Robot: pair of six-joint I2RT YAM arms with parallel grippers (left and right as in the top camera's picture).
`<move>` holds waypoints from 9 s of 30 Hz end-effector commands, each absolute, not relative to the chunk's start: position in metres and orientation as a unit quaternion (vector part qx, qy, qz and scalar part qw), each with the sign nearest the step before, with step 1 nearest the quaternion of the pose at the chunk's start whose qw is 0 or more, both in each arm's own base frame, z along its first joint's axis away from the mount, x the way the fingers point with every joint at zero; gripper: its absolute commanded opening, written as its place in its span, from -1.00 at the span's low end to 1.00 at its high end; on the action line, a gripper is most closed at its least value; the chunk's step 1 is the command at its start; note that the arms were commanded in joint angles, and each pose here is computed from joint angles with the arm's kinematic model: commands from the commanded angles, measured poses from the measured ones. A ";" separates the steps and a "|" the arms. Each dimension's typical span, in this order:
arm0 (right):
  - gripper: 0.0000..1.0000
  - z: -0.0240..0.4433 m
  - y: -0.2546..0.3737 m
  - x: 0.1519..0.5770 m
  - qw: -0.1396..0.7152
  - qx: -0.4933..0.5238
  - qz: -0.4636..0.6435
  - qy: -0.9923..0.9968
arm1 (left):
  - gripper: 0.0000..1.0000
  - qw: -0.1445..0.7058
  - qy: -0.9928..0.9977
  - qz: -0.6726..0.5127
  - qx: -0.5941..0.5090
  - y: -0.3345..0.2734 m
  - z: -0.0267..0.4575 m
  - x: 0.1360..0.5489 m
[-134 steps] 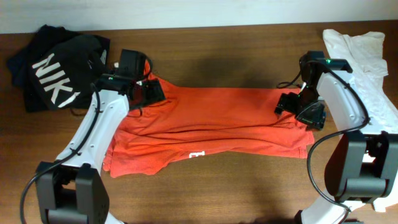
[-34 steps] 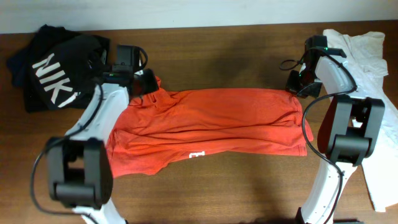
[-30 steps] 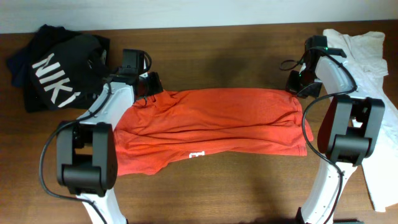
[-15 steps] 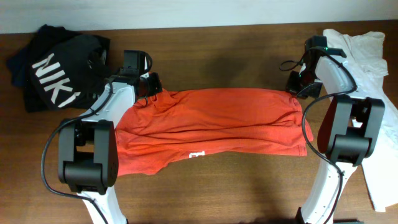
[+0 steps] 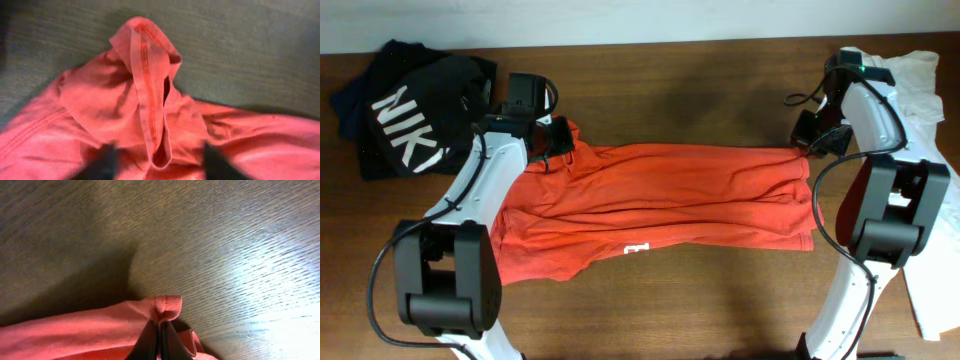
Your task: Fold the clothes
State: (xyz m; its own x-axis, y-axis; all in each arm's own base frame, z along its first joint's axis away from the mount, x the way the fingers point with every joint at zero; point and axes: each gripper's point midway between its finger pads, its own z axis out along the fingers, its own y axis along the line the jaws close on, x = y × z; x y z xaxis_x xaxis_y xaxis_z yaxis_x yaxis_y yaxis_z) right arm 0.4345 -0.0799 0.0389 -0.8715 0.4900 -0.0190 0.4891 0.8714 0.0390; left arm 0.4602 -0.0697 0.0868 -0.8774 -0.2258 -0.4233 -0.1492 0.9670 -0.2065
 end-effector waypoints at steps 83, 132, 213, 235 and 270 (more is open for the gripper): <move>0.97 0.124 -0.070 0.313 -0.130 0.252 0.010 0.959 | 0.29 -0.053 0.986 0.035 -0.154 0.007 0.141 0.322; 0.29 0.075 -0.023 0.349 -0.068 0.156 0.022 0.985 | 0.25 0.059 0.932 -0.043 -0.356 0.108 0.128 0.285; 0.35 0.129 0.179 0.314 -0.006 -0.044 0.093 0.995 | 0.98 0.000 0.937 -0.075 -0.341 0.087 0.115 0.261; -0.92 0.020 0.129 0.293 -0.044 0.018 0.111 0.993 | 0.98 0.001 0.937 -0.075 -0.341 0.087 0.115 0.261; -0.92 -0.009 0.259 0.318 0.024 -0.140 0.280 0.949 | 0.98 0.001 0.937 -0.075 -0.341 0.087 0.115 0.261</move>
State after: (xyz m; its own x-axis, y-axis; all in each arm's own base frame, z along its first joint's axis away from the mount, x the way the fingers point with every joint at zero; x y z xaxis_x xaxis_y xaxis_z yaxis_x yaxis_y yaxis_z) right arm 0.3161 0.2663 0.0072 -0.9539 -0.2574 -0.1542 -0.2992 0.7781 0.5523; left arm 0.2621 0.0869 0.1152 -0.7602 -0.6474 0.0535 -0.6477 0.7490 -0.1396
